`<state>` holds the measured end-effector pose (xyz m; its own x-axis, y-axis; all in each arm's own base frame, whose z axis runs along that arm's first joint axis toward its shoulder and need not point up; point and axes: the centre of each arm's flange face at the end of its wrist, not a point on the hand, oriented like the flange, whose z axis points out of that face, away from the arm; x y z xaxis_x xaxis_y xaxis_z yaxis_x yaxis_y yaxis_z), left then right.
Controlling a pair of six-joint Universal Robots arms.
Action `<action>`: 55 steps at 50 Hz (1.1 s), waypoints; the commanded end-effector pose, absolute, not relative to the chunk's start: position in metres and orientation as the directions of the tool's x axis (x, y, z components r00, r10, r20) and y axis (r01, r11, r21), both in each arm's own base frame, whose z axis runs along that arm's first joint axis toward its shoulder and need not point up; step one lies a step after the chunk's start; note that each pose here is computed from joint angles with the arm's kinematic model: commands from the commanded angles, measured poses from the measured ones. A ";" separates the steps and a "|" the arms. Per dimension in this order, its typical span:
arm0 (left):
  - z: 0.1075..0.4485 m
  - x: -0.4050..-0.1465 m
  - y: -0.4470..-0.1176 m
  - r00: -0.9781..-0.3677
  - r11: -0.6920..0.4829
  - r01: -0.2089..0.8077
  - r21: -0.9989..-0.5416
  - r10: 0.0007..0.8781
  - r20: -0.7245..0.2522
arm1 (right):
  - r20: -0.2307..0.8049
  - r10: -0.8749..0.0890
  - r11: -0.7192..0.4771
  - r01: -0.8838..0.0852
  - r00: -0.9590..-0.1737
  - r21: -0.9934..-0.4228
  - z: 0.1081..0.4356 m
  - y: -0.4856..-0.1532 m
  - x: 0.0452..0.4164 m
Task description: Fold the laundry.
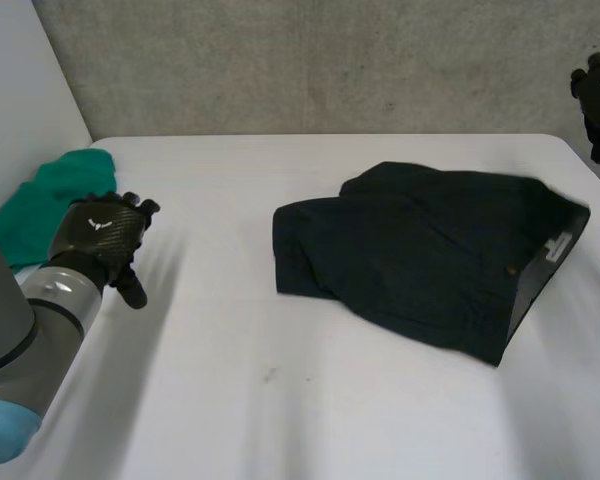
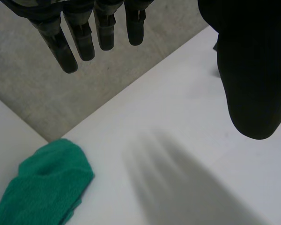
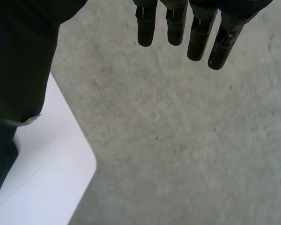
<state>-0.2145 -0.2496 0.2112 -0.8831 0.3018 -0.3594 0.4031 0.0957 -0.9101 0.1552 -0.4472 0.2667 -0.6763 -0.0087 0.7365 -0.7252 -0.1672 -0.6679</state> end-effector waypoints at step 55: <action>0.166 -0.317 -0.294 -0.729 -0.060 0.343 -0.937 0.611 -0.307 | 0.418 -0.442 0.109 -0.510 -0.793 -0.853 0.150 -0.262 0.212</action>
